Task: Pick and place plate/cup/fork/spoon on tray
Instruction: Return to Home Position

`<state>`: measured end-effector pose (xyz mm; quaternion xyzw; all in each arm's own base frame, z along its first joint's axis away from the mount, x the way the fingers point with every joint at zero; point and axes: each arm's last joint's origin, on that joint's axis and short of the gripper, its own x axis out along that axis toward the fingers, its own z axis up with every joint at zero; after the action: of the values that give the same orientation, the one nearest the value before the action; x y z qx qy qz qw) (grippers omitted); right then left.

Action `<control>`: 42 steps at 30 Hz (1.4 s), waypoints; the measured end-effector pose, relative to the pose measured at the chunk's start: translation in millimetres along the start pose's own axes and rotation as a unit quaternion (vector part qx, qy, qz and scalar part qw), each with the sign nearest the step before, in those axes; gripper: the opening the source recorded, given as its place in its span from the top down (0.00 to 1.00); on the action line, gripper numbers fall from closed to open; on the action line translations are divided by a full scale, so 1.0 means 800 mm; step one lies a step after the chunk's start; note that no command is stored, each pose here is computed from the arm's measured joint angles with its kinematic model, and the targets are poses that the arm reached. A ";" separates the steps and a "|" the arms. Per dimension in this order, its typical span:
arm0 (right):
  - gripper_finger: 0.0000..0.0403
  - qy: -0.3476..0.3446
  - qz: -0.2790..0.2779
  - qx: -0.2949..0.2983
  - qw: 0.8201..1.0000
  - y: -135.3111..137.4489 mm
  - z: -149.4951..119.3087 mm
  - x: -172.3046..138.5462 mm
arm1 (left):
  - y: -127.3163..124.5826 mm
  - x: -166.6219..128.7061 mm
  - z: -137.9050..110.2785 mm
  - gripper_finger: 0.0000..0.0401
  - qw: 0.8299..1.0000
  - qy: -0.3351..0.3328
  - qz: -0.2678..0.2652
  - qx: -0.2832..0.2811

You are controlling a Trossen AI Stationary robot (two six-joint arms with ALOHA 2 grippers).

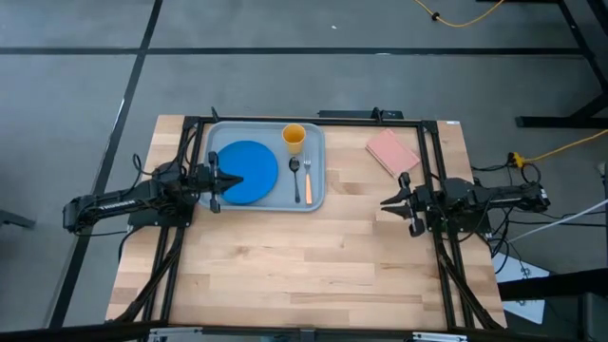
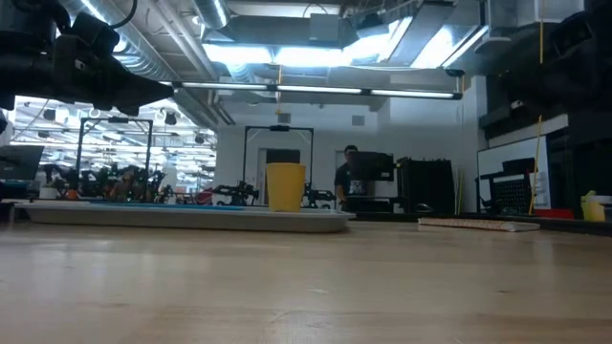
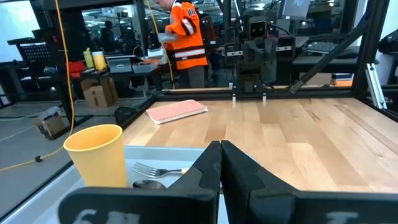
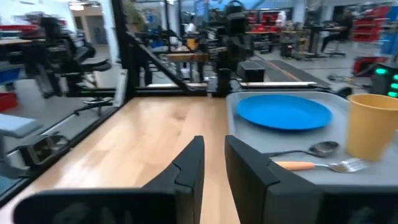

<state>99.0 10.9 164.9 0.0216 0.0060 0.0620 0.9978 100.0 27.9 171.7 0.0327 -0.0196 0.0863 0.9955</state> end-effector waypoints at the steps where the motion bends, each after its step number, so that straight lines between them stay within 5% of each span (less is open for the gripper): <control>1: 0.83 0.000 -0.008 0.000 1.000 -0.002 0.000 0.000 | 0.000 0.000 0.000 1.00 1.000 0.000 0.000 0.000; 25: 0.83 0.023 -0.046 0.017 0.999 -0.012 -0.005 0.003 | -0.002 -0.002 0.003 1.00 1.000 -0.012 -0.003 0.001; 42: 0.83 0.023 -0.046 0.016 0.999 -0.012 -0.005 0.003 | -0.026 -0.009 0.012 1.00 0.993 -0.058 -0.100 -0.003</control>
<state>102.8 2.1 160.8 0.0358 0.0306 0.0165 0.9988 96.0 5.4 179.9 0.0361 -0.0743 -0.0158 0.9965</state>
